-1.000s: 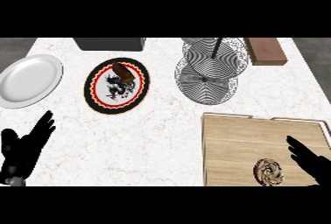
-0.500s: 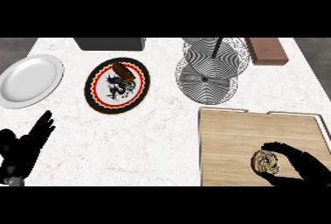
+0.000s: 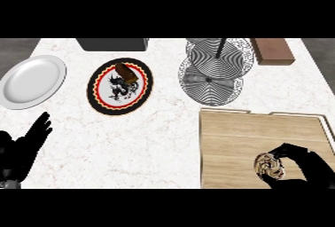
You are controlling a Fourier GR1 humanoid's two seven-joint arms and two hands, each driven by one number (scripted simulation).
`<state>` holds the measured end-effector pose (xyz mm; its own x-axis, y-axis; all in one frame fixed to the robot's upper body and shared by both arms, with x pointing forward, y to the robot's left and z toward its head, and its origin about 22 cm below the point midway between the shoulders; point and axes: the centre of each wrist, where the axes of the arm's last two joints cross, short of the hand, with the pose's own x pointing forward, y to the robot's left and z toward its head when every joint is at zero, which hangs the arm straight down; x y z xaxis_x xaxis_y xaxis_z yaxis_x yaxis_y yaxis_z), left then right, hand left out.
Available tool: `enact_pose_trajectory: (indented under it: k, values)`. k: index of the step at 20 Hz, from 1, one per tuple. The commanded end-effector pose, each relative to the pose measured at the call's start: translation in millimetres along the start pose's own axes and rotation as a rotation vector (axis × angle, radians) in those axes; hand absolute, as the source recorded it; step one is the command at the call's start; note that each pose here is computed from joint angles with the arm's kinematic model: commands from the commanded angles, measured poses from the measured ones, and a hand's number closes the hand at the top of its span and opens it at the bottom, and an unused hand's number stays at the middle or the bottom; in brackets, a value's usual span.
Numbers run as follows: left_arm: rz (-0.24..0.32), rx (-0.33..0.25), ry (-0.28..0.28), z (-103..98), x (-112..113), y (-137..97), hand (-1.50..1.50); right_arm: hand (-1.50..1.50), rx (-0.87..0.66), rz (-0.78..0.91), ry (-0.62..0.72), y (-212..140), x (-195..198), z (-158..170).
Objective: Pick the cupcake from the tray and place it in the tiered basket
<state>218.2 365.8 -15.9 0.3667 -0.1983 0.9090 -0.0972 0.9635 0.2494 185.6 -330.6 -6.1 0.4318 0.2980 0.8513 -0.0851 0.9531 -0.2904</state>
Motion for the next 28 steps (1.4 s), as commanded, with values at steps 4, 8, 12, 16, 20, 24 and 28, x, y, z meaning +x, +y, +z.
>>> enact_pose_trajectory:
  k: [4, 8, 12, 16, 20, 24, 28]
  values:
    - [0.003, 0.002, 0.000, -2.2, 0.7, -6.2, 0.00, 1.50, -0.083, 0.199, -0.136, 63.4, 59.2, 8.3]
    - [-0.036, -0.071, -0.027, -9.1, 13.9, -14.3, 0.00, 1.50, -0.046, 0.540, -0.293, 90.0, 109.9, 2.7]
    - [-0.038, -0.078, -0.017, -11.6, 14.5, -18.4, 0.00, 1.50, -0.166, 0.680, -0.357, 130.6, 148.6, 12.9]
    - [-0.042, -0.055, -0.012, -14.6, 17.4, -19.3, 0.00, 1.50, -0.330, 0.717, -0.444, 172.4, 186.3, 33.6]
    - [-0.025, -0.073, -0.001, -12.9, 15.8, -21.4, 0.00, 1.50, -0.498, 0.740, -0.470, 203.1, 214.9, 51.0]
    - [-0.032, -0.066, 0.008, -15.9, 12.2, -29.1, 0.00, 1.50, -0.586, 0.730, -0.484, 236.3, 238.7, 65.5]
    - [-0.018, -0.074, -0.014, -14.9, 14.5, -25.8, 0.00, 1.50, -0.635, 0.658, -0.475, 253.4, 264.9, 70.6]
